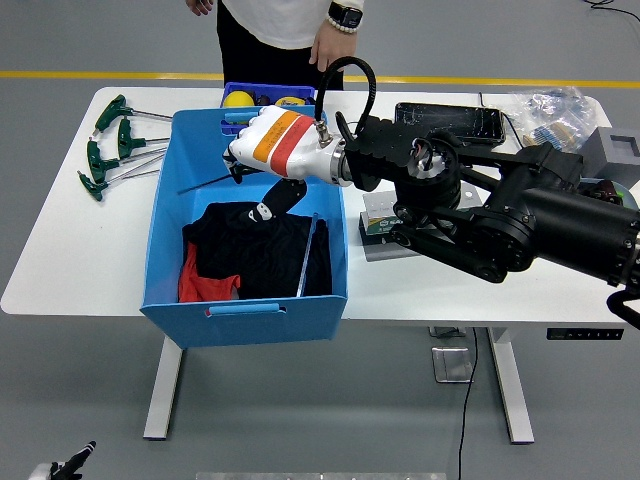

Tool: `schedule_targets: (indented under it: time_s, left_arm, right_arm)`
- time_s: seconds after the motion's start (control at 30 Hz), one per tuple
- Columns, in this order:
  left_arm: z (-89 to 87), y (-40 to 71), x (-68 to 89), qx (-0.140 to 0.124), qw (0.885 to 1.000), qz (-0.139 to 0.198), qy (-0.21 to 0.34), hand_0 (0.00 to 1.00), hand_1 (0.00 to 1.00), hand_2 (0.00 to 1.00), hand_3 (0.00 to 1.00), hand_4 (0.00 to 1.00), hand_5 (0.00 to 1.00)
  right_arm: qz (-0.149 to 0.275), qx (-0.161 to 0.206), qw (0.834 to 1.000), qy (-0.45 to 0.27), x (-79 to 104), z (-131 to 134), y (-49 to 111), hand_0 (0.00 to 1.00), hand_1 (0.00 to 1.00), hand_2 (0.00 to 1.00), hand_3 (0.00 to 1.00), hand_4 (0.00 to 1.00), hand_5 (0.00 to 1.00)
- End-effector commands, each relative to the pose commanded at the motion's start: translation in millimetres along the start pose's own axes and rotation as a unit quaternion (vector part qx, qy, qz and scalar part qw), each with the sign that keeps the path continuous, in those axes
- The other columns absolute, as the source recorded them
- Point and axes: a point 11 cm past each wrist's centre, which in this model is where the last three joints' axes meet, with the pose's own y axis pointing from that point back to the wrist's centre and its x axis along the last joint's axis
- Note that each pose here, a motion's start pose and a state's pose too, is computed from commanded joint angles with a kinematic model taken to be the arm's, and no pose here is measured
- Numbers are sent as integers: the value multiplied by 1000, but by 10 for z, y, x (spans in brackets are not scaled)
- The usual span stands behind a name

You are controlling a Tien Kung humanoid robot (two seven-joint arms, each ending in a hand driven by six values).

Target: Lift tool from toolbox,place it in box,lift tool from toolbox,place it in box

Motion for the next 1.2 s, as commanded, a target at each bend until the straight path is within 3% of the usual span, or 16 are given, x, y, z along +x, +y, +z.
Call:
schedule_targets:
  time_s: [0.03,0.2,0.23,0.63,0.93,1.07,1.2]
  left_arm:
    - [-5,0,-1,0,1000,0,0,713,771,776,760,783,766]
    - [-26,3,-10,3,1000,-1,1,713,771,776,760,783,766]
    - [-29,3,-12,3,1000,-1,1,714,771,777,760,781,766]
    - [-38,8,-40,4,1000,-3,7,716,771,778,760,777,763]
    - [-39,11,-64,3,1000,-4,14,721,771,779,760,776,762]
    - [-61,15,-84,5,1000,-6,16,721,770,779,760,775,762]
    - [-65,18,-107,6,1000,-8,16,721,770,779,760,775,762]
  right_arm:
    - [1,-2,1000,1,-2,13,4,688,699,790,795,900,612]
    - [0,-14,1000,-7,-52,92,42,688,699,790,795,900,612]
    - [-1,-16,1000,-9,-66,102,50,728,726,826,853,907,595]
    - [-8,-36,999,-19,-151,251,165,751,743,836,862,936,611]
    - [32,-86,994,-54,-44,633,453,755,748,840,866,942,605]
    - [58,-110,985,-120,13,759,533,763,759,850,867,945,601]
    - [103,-120,963,-218,149,880,667,763,759,850,867,945,601]
